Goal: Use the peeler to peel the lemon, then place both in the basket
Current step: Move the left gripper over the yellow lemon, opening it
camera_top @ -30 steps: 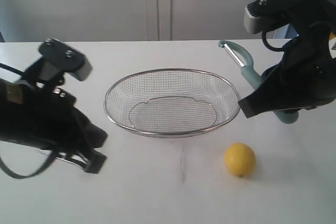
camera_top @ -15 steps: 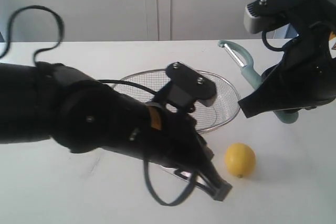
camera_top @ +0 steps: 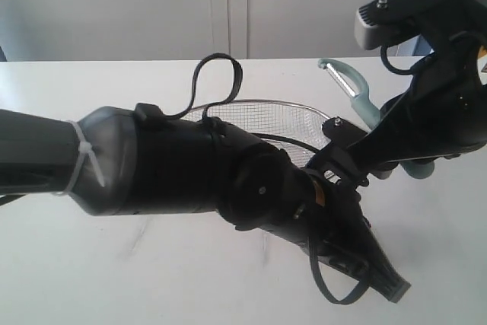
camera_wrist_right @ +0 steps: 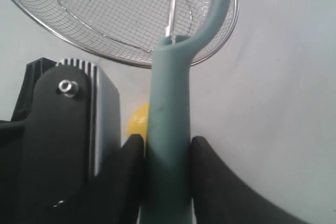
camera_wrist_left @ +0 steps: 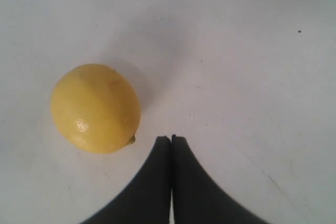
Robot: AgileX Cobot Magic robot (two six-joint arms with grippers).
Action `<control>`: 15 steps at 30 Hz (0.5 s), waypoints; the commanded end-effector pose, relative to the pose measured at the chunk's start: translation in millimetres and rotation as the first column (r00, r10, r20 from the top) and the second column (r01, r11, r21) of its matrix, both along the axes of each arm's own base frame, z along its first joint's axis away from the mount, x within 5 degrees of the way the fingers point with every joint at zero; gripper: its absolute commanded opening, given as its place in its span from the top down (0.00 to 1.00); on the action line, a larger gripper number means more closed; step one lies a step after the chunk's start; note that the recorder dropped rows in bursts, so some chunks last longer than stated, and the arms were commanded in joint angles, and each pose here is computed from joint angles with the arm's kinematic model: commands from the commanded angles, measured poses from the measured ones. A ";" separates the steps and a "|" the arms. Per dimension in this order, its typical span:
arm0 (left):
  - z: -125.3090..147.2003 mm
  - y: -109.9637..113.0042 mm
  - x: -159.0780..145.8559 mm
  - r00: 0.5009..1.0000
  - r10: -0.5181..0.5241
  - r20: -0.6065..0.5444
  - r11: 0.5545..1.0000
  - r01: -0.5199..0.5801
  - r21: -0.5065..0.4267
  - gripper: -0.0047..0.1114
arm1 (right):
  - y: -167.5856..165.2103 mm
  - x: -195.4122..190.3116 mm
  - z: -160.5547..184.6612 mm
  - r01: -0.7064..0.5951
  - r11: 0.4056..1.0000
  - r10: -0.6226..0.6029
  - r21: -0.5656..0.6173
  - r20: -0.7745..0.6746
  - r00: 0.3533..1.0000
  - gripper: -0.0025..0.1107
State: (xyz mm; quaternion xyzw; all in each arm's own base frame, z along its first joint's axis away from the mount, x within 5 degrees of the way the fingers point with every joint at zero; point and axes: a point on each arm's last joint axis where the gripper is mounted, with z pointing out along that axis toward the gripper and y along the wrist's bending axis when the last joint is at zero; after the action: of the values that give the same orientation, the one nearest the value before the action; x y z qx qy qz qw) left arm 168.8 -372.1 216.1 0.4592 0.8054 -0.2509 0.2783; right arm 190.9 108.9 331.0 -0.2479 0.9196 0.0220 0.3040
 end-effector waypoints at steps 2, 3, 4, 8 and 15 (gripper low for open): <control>-6.6 -7.9 3.9 0.999 0.018 0.027 0.999 -0.017 -0.041 0.96 | -2.3 0.4 1.3 0.010 1.000 -0.010 0.008 0.015 1.000 0.98; -7.0 -8.3 4.2 0.999 0.020 0.029 0.999 -0.018 -0.044 0.96 | -2.3 0.4 1.3 0.010 1.000 -0.010 0.008 0.015 1.000 0.98; -8.0 -8.6 4.5 0.999 0.020 0.030 0.999 -0.018 -0.043 0.96 | -2.3 0.4 1.3 0.010 1.000 -0.010 0.008 0.015 1.000 0.98; -8.0 -9.3 5.2 0.999 0.023 0.036 0.998 -0.021 -0.052 0.96 | -2.3 0.4 1.3 0.010 1.000 -0.010 0.008 0.015 1.000 0.98; -7.1 -10.0 5.9 0.999 0.027 0.044 0.998 -0.025 -0.065 0.96 | -2.3 0.4 1.3 0.010 1.000 -0.010 0.008 0.015 1.000 0.98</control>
State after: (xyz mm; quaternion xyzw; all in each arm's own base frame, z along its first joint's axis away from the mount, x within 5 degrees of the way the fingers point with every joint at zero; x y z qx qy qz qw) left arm 175.6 -380.2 205.5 0.4468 0.7995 -0.2573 0.3082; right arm 191.9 107.4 331.2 -0.2467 0.9193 0.0179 0.3060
